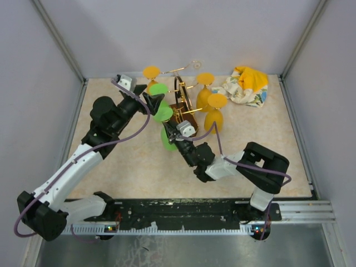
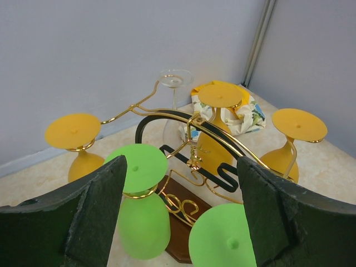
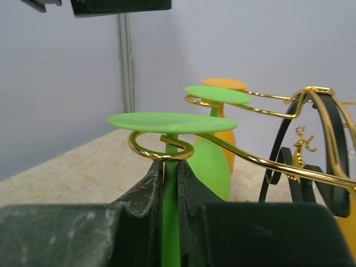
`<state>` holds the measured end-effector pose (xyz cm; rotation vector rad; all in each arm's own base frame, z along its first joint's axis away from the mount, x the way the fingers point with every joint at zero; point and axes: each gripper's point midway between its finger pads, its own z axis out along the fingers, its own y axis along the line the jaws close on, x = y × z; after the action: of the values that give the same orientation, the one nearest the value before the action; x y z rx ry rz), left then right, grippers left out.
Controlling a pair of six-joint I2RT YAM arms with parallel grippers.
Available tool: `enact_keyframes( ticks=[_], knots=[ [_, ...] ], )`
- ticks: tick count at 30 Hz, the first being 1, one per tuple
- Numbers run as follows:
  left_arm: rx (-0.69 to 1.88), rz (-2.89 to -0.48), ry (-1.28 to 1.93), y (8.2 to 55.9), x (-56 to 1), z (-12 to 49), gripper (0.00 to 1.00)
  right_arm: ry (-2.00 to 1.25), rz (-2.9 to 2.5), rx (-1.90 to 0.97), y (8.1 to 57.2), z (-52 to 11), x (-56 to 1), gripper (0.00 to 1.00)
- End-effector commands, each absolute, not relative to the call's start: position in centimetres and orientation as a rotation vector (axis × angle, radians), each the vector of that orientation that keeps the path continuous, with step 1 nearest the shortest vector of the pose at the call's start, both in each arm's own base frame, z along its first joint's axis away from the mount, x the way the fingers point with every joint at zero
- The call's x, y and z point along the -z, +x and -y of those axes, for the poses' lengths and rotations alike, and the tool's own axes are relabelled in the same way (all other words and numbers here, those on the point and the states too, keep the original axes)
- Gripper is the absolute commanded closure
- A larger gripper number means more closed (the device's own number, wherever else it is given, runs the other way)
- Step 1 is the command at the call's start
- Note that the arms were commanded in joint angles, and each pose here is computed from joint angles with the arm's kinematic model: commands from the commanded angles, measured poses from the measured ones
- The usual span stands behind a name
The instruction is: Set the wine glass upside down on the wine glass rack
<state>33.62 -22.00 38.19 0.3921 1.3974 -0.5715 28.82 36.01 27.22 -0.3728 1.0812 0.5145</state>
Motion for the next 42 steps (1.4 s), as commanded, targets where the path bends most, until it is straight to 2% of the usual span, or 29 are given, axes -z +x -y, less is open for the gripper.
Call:
enact_keyframes(
  ticks=[1,10,21,23,27,30,32,37,42],
  knots=[
    [0.597,-1.383,0.389,33.7,-38.2,22.3,0.15,-0.355,-0.982,-0.578,28.0,-37.0,-29.8,0.97],
    [0.587,-1.387,0.384,33.9,-38.1,22.1,0.15,-0.387,-0.963,-0.642,26.7,-37.3,-29.6,0.93],
    [0.587,-1.408,0.349,34.4,-37.8,21.9,0.14,-0.331,-0.984,-0.555,25.7,-33.1,-29.2,0.84],
    [0.589,-1.416,0.336,34.6,-37.7,21.8,0.13,-0.327,-0.999,-0.538,25.7,-32.6,-28.8,0.78],
    [0.591,-1.433,0.304,34.9,-37.8,21.7,0.10,-0.318,-1.013,-0.511,25.7,-31.7,-28.5,0.58],
    [0.579,-1.452,0.266,35.3,-38.0,21.3,0.05,-0.315,-1.039,-0.485,25.8,-31.1,-28.2,0.46],
    [0.550,-1.481,0.239,35.7,-38.0,20.8,0.01,-0.309,-1.055,-0.475,25.8,-30.7,-28.0,0.41],
    [0.445,-1.536,0.136,36.6,-38.7,18.7,0.01,-0.309,-1.126,-0.440,25.8,-29.4,-26.9,0.33],
    [0.332,-1.542,0.022,36.9,-40.1,16.0,0.01,-0.335,-1.310,-0.385,26.1,-28.4,-24.7,0.15]
  ],
)
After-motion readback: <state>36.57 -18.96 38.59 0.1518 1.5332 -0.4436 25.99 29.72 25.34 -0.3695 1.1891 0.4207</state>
